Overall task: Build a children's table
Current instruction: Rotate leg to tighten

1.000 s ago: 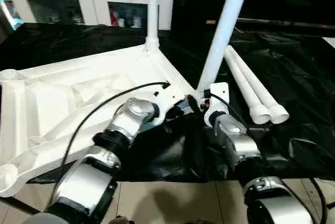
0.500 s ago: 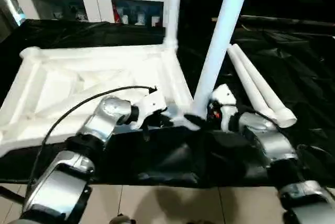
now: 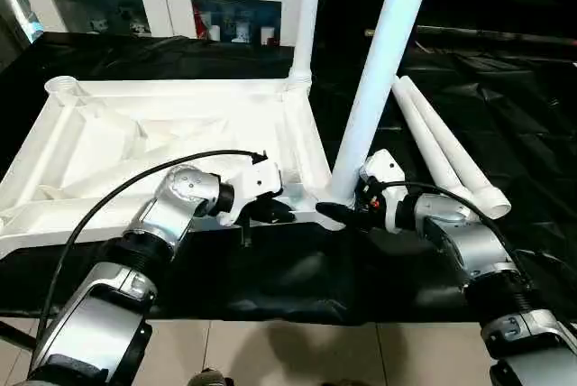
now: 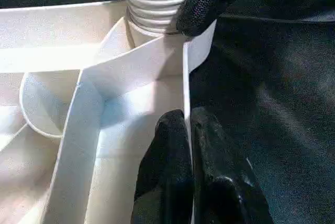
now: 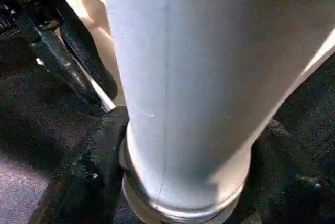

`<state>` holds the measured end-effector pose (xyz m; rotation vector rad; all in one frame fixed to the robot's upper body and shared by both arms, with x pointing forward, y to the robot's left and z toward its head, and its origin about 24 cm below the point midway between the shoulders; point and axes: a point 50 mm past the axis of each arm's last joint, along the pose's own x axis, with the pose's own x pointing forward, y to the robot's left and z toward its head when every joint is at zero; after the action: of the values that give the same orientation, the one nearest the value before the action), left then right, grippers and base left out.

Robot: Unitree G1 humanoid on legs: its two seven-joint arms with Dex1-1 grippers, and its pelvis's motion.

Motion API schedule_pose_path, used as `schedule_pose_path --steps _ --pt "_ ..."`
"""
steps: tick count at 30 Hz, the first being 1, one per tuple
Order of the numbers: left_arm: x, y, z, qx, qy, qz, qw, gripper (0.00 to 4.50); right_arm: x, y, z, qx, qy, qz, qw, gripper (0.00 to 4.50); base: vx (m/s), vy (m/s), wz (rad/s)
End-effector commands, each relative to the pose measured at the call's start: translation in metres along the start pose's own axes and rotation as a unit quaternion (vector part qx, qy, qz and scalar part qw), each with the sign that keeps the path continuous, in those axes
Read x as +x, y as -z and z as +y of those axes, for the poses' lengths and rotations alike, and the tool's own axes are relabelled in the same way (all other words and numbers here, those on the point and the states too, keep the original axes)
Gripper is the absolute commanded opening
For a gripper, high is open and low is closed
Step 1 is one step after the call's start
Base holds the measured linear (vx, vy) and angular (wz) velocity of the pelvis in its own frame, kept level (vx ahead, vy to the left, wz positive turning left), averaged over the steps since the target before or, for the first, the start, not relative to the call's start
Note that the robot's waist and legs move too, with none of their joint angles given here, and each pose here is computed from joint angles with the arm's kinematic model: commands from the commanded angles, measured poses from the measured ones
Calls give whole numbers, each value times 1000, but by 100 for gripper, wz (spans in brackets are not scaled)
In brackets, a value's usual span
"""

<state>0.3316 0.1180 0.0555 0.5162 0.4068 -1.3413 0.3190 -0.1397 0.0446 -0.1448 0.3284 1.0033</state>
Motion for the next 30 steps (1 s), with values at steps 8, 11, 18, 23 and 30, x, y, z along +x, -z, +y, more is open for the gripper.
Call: schedule_pose_path --steps 8,11,18,23,30 --pt "28 0 12 -84 -132 17 988 0 15 18 -12 127 233 -35 963 274 0 0 0" --pt "46 -13 14 -103 -164 11 981 0 29 25 -9 178 328 -26 927 273 0 0 0" --pt "71 -34 3 -94 -138 -10 986 0 57 9 6 149 320 -34 935 308 0 0 0" --pt "65 -29 6 -87 -140 -5 986 0 52 3 -1 141 318 -51 936 351 0 0 0" --pt "41 -13 8 -56 -97 -3 994 0 23 -2 -9 81 194 -54 976 351 0 0 0"
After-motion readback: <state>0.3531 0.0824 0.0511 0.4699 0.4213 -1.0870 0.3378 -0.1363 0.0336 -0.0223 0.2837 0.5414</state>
